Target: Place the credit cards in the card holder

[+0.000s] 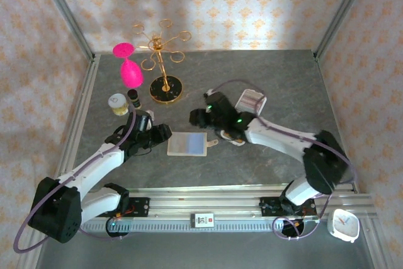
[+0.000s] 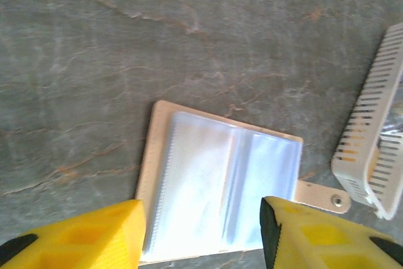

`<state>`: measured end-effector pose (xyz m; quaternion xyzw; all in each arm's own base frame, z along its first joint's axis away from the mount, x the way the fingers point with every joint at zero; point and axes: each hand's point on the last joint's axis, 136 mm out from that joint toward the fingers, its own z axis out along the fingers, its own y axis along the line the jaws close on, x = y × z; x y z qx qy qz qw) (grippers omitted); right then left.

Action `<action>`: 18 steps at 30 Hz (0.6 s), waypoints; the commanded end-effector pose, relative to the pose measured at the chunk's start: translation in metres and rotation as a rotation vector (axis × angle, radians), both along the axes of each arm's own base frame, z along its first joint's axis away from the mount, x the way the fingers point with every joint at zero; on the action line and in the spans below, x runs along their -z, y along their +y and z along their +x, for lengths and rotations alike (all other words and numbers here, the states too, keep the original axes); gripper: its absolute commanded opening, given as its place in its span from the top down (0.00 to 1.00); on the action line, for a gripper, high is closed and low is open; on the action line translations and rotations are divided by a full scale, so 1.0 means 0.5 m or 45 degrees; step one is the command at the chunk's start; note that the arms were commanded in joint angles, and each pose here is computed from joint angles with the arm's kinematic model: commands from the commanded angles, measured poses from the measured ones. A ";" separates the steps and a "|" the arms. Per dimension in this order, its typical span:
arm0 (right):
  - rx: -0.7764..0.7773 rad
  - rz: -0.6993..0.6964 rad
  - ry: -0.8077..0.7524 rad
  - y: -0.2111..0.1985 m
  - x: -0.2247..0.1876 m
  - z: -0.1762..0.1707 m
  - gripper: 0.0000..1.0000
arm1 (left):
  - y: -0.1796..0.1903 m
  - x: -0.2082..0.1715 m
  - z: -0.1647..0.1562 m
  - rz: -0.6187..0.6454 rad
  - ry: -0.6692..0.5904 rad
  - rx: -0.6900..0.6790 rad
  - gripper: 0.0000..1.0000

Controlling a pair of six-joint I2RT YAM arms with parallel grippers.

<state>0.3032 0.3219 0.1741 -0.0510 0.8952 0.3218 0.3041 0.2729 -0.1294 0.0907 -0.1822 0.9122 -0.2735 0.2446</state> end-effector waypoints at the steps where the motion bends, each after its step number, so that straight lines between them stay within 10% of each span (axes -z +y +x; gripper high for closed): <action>1: -0.083 -0.370 -0.138 -0.127 0.009 0.018 0.57 | -0.027 -0.047 0.031 -0.052 -0.116 0.080 0.45; 8: -0.562 -1.022 -0.556 -0.264 0.036 0.004 0.46 | -0.027 -0.060 0.053 -0.052 -0.231 0.078 0.43; 10: -0.556 -1.171 -0.568 -0.323 0.059 0.022 0.25 | -0.025 -0.068 0.059 -0.053 -0.282 0.066 0.43; 18: -0.541 -1.306 -0.597 -0.405 0.092 0.081 0.21 | 0.000 -0.067 0.079 0.001 -0.361 -0.016 0.43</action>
